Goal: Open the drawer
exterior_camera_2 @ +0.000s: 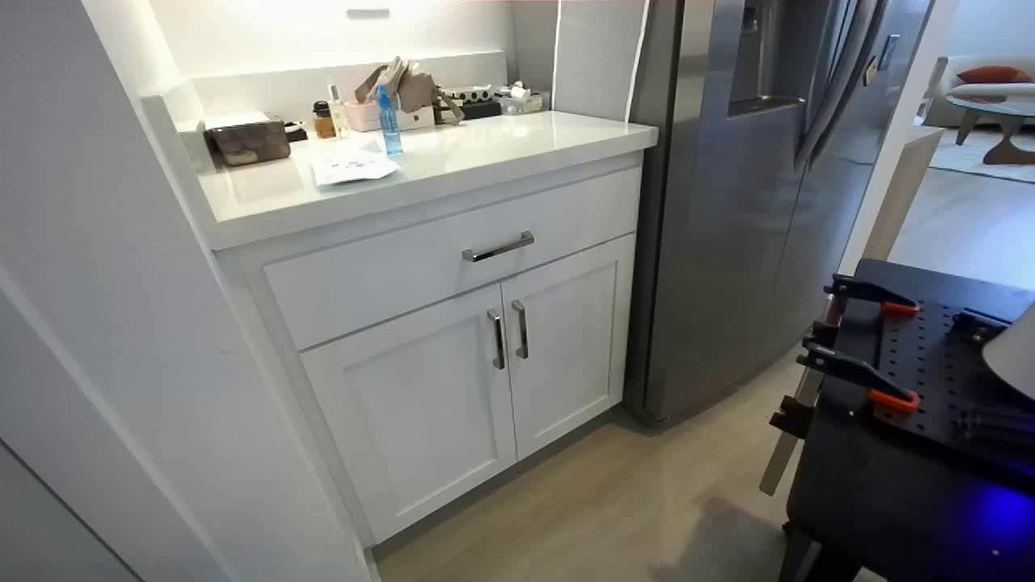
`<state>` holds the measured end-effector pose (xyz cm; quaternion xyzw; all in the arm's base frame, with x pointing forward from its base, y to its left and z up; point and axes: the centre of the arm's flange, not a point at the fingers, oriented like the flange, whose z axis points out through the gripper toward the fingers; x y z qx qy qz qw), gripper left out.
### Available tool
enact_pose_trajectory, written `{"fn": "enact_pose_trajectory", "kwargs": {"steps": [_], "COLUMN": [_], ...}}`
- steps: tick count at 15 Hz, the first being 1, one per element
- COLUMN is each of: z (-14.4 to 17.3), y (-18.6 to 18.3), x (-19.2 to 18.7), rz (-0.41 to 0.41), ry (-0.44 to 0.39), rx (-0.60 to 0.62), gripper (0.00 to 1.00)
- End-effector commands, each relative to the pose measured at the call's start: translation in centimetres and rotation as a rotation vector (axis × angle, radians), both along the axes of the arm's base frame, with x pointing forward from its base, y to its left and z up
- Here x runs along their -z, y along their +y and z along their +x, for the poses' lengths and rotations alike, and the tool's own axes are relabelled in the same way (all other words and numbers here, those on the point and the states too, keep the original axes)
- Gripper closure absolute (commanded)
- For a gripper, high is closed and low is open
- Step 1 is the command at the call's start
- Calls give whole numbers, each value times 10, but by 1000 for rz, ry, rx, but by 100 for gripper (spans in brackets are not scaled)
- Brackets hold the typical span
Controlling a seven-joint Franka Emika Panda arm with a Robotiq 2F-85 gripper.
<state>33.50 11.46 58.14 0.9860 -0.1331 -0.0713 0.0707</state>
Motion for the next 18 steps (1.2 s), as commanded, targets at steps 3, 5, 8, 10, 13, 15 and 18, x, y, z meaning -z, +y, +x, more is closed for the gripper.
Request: {"fn": "enact_pose_trajectory", "kwargs": {"steps": [3, 5, 8, 10, 13, 15, 18], "z": [0, 0, 0, 0, 0, 0, 21], "y": [0, 0, 0, 0, 0, 0, -3], "x": [0, 0, 0, 0, 0, 0, 3], "rz": [0, 0, 0, 0, 0, 0, -47], "ry": [0, 0, 0, 0, 0, 0, 107], "rx": [0, 0, 0, 0, 0, 0, -179], "gripper": [0, 0, 0, 0, 0, 0, 0]}}
